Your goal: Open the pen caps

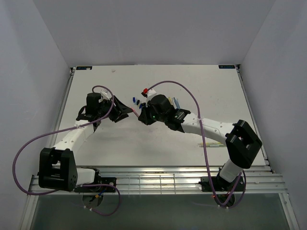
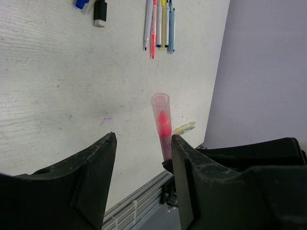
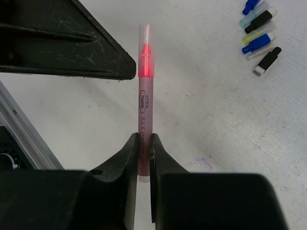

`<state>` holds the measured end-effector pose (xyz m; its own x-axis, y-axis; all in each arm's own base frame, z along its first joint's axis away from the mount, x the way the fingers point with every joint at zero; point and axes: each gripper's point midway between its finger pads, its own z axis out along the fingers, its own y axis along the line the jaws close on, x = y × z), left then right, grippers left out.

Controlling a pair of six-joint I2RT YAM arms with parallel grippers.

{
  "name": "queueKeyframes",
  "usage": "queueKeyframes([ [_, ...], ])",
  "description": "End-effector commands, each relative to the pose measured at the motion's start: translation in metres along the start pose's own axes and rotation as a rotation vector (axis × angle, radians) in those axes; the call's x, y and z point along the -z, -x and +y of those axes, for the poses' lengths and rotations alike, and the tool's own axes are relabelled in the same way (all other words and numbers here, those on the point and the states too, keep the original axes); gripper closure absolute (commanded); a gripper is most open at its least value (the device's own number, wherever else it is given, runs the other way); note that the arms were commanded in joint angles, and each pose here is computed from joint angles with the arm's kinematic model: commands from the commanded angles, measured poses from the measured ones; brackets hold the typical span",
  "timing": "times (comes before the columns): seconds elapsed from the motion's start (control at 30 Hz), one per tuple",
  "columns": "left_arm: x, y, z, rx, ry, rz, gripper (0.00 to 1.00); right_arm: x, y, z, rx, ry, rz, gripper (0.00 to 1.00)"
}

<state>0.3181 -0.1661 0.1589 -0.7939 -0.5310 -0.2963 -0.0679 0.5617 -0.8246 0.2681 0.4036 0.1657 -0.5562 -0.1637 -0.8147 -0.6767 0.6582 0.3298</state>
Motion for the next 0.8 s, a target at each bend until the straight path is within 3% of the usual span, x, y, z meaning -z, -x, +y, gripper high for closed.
queueKeyframes([
  [0.0, -0.001, 0.013, -0.007, -0.006, -0.014, -0.036, 0.41, 0.009, 0.022, 0.016, 0.004, 0.047, -0.079, 0.92],
  [0.77, -0.02, 0.015, -0.003, 0.054, -0.034, 0.003, 0.46, -0.003, 0.007, 0.03, -0.004, 0.118, -0.051, 0.92],
])
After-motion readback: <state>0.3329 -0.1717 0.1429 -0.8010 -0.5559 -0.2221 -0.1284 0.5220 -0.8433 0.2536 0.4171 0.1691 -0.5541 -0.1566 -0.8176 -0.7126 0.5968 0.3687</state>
